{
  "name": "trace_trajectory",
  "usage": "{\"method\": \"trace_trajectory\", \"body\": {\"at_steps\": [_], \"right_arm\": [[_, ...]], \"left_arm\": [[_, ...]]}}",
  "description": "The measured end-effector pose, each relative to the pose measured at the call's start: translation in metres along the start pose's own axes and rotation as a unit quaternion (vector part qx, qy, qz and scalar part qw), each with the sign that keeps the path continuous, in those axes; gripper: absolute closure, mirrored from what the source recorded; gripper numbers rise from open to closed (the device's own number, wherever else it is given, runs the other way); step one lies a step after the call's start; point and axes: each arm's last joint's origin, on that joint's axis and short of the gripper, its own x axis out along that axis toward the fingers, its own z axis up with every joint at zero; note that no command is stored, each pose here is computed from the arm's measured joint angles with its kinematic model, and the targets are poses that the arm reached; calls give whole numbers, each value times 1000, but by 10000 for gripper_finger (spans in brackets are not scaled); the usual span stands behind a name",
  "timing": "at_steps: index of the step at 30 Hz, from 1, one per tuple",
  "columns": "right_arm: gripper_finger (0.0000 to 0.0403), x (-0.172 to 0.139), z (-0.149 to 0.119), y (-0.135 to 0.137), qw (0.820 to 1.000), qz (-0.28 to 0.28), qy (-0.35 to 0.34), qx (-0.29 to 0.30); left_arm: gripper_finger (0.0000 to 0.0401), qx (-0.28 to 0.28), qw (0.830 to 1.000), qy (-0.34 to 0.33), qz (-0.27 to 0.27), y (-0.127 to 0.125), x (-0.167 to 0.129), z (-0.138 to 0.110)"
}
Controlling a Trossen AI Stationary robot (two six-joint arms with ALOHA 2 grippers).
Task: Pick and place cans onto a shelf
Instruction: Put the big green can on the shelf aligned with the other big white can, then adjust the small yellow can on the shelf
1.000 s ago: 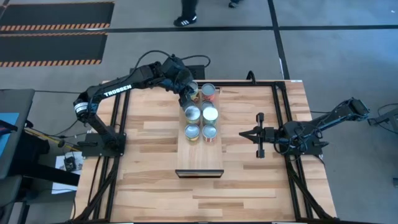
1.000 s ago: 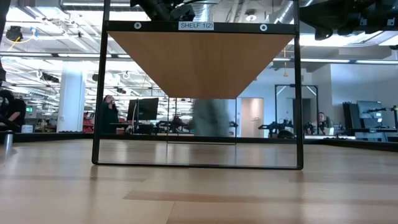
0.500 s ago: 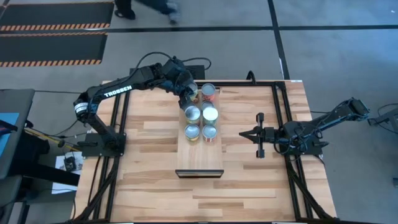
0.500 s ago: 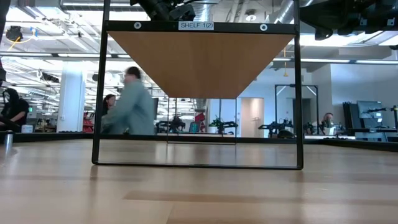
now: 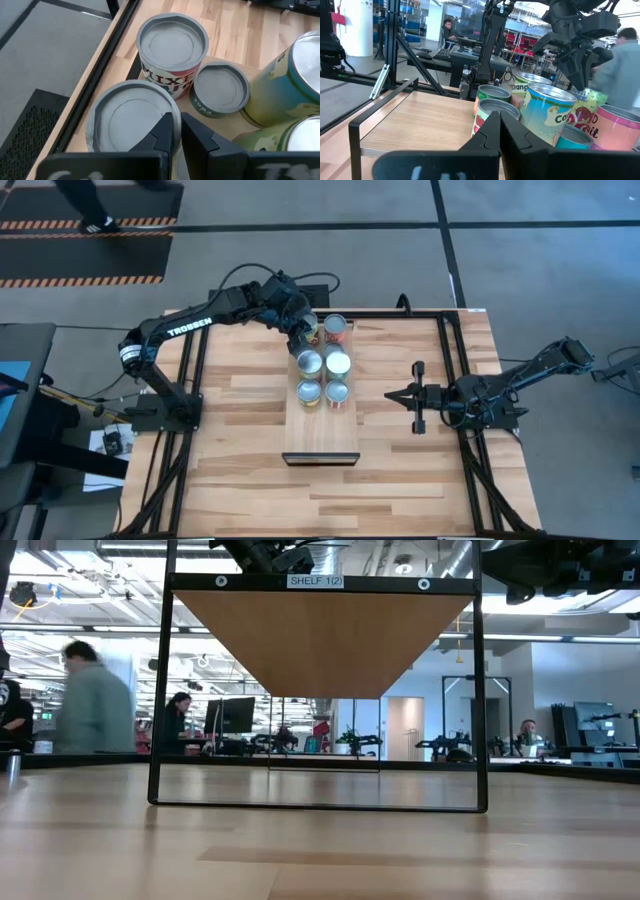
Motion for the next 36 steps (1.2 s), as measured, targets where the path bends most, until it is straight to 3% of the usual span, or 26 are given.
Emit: {"method": "trace_trajectory", "body": {"at_steps": [14,27,32,36], "right_arm": [[387,0,0,0,1000,0,0,0],[387,0,0,0,1000,0,0,0],[389,0,0,0,1000,0,0,-4],[386,0,0,0,1000,0,0,-8]], "left_arm": [[382,4,1000,-1,-7,-2,0,0],[293,24,1000,-2,-9,-6,0,1],[299,52,999,-10,-6,-7,-11,4],[330,80,996,-29,-8,-15,-34,-2]]}}
